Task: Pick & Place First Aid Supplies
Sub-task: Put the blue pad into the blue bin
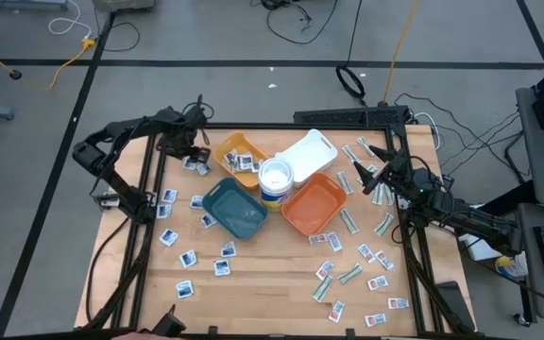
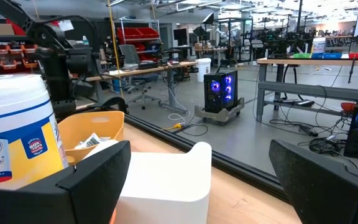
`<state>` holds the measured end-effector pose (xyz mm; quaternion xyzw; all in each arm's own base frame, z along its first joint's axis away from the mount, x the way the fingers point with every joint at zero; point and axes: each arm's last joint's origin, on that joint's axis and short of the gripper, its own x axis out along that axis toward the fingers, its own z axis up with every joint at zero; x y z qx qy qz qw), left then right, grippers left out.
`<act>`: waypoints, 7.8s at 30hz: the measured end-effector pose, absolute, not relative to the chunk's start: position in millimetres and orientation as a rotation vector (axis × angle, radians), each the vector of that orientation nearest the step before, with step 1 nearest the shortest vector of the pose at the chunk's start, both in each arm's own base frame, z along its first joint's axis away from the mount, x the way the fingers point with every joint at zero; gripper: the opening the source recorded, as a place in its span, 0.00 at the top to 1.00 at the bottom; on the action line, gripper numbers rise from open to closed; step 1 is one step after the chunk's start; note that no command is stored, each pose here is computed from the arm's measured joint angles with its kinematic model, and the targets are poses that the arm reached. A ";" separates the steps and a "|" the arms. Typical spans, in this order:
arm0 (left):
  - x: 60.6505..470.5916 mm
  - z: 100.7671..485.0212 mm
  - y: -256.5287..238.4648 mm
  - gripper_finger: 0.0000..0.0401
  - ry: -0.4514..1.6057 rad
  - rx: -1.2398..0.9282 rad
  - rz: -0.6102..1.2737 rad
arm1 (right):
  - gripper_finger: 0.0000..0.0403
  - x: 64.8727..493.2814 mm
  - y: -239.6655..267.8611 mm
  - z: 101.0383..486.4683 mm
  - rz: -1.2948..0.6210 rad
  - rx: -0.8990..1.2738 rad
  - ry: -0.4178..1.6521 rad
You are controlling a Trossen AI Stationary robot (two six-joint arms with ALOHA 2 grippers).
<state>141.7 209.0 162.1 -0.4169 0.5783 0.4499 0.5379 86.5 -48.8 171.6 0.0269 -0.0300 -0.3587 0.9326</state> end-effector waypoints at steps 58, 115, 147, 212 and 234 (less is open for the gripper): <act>160.4 141.6 178.2 0.65 1.498 -1.011 0.889 | 0.06 86.5 -48.8 171.7 -0.734 0.055 -0.062; 192.2 237.5 114.4 1.00 1.376 -0.735 0.735 | 0.06 86.5 -48.8 171.7 -0.734 0.055 -0.061; 292.3 218.0 43.7 0.82 1.548 -0.540 0.466 | 0.06 86.5 -48.8 171.7 -0.734 0.055 -0.062; 179.3 188.5 157.3 0.47 1.009 -0.591 0.730 | 0.06 86.5 -48.8 171.7 -0.734 0.055 -0.061; 164.8 137.4 135.8 0.47 0.966 -0.568 0.818 | 0.06 86.5 -48.8 171.7 -0.734 0.055 -0.061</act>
